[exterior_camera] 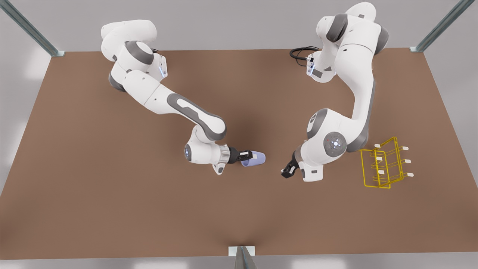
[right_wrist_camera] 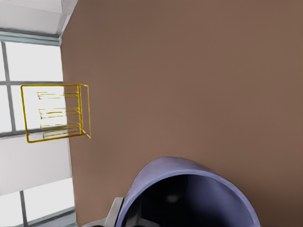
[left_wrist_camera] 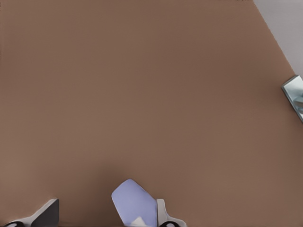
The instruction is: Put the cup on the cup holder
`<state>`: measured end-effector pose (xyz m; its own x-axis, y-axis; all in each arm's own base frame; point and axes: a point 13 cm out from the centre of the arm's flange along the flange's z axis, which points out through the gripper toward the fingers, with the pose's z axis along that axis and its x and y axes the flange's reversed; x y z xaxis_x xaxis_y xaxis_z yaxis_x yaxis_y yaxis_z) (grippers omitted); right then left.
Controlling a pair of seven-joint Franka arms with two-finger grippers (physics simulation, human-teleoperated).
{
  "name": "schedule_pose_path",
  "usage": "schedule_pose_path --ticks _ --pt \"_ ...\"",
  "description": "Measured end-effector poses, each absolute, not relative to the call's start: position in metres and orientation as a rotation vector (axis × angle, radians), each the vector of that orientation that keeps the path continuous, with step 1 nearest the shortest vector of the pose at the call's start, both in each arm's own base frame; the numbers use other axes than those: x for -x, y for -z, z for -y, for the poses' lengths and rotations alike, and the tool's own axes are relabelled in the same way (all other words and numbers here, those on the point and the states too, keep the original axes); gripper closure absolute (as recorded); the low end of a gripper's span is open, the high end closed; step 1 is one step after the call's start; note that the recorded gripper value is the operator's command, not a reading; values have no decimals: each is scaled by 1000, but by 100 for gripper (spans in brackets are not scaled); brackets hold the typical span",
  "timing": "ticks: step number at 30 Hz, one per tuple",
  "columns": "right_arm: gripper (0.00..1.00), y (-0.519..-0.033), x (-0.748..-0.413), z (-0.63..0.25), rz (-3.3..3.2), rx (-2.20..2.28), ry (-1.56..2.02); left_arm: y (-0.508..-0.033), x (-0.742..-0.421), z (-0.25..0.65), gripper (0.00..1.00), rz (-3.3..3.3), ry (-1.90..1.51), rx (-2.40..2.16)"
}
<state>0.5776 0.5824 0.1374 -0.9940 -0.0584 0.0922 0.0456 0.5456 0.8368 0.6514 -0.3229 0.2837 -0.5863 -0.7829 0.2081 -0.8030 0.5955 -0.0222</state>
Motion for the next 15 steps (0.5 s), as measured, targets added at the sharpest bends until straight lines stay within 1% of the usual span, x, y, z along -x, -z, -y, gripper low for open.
schedule_pose_path --ticks 4,5,6,9,15 --pt "79 -129 -578 -600 2663 -3 1467 -272 -652 337 0 2579 -129 -1528" --pt "37 -127 -578 -601 2666 -3 1465 -269 -651 341 0 2563 -121 -1570" --pt "0 -122 -579 -599 2672 -7 1458 -261 -649 345 0 2540 -103 -1608" --pt "0 -116 -580 -596 2686 -19 1444 -242 -642 358 0 2471 -62 -1715" --pt "0 -114 -580 -595 2693 -26 1431 -215 -650 352 0 2335 -36 -1942"
